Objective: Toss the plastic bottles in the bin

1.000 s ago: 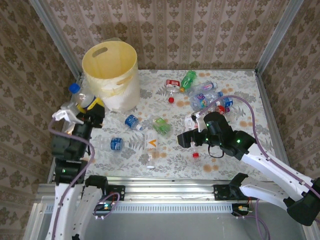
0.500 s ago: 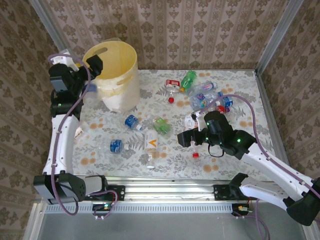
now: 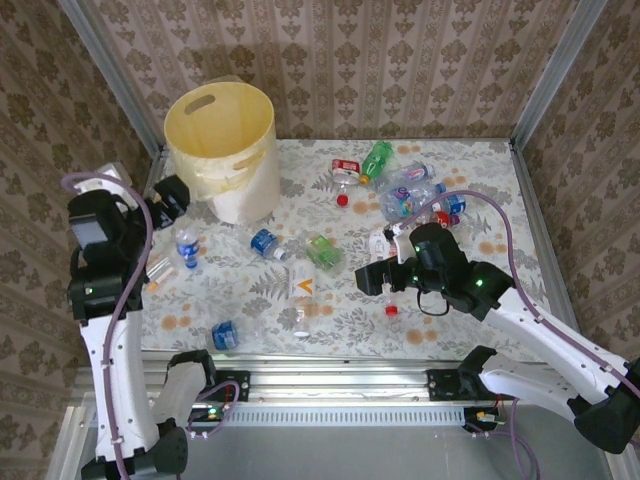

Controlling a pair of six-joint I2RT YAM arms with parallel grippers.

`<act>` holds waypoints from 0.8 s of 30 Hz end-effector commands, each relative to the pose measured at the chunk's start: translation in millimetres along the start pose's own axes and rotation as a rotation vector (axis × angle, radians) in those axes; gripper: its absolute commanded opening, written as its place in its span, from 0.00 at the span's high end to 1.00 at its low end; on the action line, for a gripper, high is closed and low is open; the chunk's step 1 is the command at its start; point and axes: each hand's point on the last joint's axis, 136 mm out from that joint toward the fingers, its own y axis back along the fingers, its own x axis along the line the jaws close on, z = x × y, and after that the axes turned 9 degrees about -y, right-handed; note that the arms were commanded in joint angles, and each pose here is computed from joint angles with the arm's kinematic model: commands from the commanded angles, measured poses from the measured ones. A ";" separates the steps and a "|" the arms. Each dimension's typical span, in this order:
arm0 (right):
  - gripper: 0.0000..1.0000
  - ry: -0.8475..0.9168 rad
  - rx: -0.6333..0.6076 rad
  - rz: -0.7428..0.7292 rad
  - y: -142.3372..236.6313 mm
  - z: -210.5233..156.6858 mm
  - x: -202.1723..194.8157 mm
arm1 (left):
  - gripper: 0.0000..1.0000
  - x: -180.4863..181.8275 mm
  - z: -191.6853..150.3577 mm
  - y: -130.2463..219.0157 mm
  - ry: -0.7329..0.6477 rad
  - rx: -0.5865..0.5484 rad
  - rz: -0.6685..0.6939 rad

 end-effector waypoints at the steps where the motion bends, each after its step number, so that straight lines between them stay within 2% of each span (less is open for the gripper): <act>1: 0.00 -0.017 0.006 0.010 -4.9 -0.2 0.1 | 0.00 35.7 -85.8 -9.9 0.012 0.315 0.139; 8: 0.00 -0.027 0.038 0.014 -15.7 -3.9 0.0 | 0.00 58.5 -133.9 -25.8 0.001 0.453 0.214; 10: 0.00 -0.030 0.044 0.016 -17.3 -5.3 -0.2 | 0.01 57.8 -144.2 -33.2 -0.012 0.499 0.193; 15: 0.00 -0.028 0.052 0.007 -19.7 -8.1 -3.0 | 0.01 33.4 -171.1 -36.7 -0.094 0.598 0.110; 19: 0.00 -0.029 0.068 0.008 -22.7 -11.2 -3.9 | 0.01 -3.6 -205.1 -29.7 -0.201 0.701 0.034; 24: 0.00 -0.032 0.086 0.009 -24.5 -15.3 -4.5 | 0.01 -17.2 -247.2 -8.1 -0.344 0.809 0.056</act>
